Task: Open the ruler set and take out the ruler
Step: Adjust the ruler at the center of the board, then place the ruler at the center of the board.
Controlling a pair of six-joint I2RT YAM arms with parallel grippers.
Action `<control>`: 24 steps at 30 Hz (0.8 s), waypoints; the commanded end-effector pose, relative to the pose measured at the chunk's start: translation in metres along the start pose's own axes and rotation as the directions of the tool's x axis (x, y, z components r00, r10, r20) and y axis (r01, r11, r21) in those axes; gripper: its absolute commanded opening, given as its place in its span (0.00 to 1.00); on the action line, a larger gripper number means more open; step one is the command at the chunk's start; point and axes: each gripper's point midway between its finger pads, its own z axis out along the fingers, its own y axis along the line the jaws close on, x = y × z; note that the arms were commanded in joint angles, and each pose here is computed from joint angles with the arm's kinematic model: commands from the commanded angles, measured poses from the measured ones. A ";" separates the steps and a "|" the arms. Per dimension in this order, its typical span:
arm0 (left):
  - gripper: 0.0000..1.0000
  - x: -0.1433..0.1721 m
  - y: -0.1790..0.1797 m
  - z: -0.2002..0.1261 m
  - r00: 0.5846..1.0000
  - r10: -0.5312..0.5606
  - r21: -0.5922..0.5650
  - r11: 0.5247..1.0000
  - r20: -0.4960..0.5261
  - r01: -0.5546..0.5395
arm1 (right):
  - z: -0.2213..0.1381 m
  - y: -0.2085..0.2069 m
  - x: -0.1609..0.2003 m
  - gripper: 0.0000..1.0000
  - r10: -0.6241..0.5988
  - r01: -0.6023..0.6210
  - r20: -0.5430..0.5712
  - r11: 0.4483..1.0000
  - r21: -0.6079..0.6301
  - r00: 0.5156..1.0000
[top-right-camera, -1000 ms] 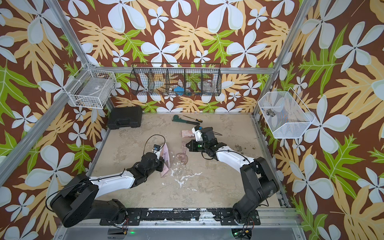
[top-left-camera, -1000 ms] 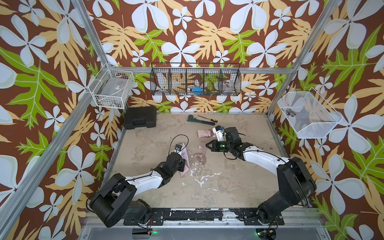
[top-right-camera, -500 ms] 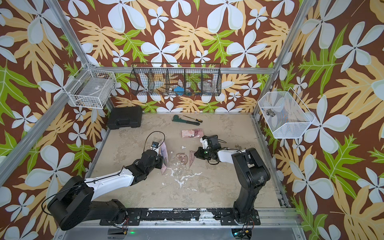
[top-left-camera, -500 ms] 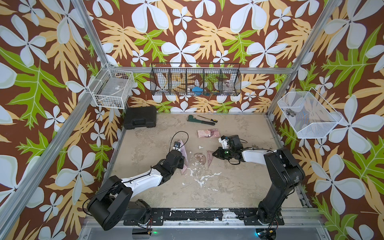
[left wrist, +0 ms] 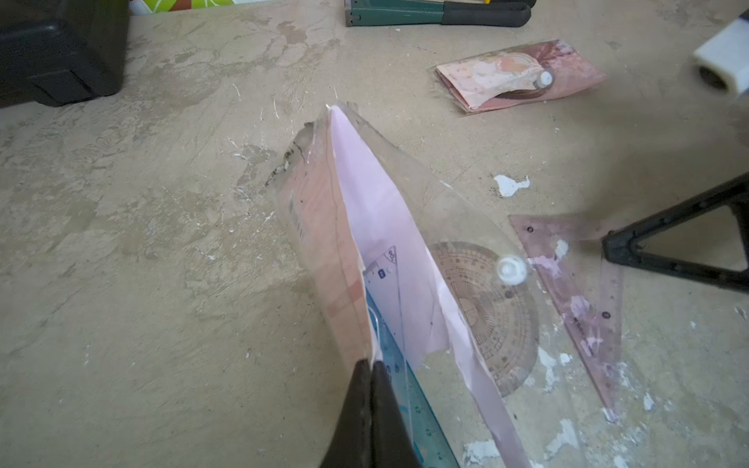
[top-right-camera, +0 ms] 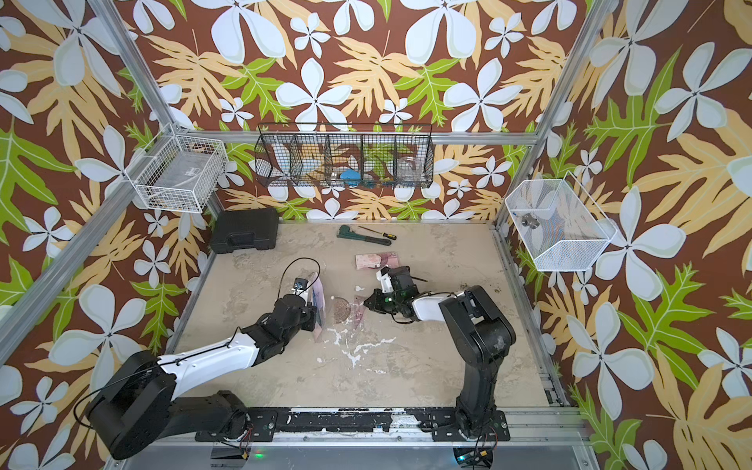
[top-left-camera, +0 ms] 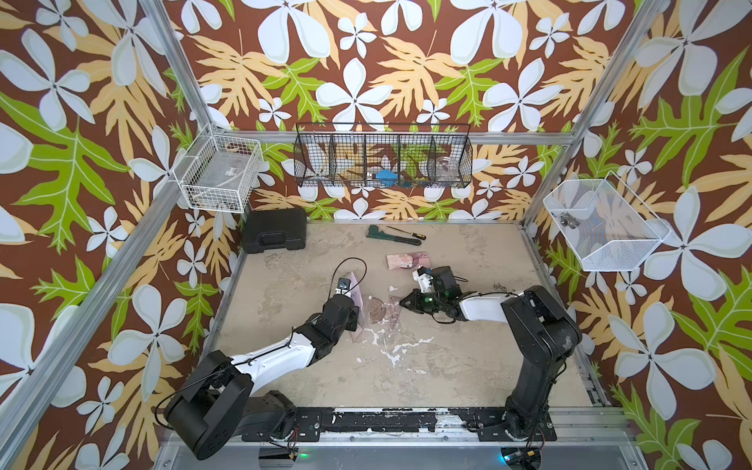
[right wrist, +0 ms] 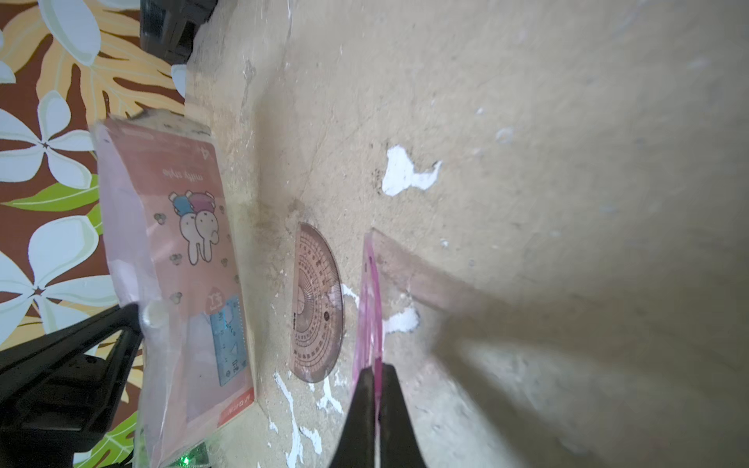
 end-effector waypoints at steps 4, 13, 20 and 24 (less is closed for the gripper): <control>0.00 0.005 -0.012 0.004 1.000 0.017 0.070 0.997 -0.016 -0.016 | -0.005 -0.010 -0.006 0.00 -0.026 0.026 0.012 0.998 0.048 1.000; 0.00 0.014 -0.001 0.004 0.999 -0.029 0.008 1.000 -0.041 0.029 | -0.002 0.002 -0.003 0.25 -0.053 0.053 -0.010 0.999 0.007 0.999; 0.00 0.016 -0.004 0.006 0.998 -0.016 0.022 1.000 -0.065 0.017 | -0.030 0.013 -0.023 0.52 -0.136 0.130 0.061 0.987 0.094 0.989; 0.00 0.017 -0.012 0.005 0.998 0.000 0.069 0.998 -0.063 0.005 | -0.041 0.032 -0.028 0.57 -0.201 0.193 0.080 0.977 0.092 0.976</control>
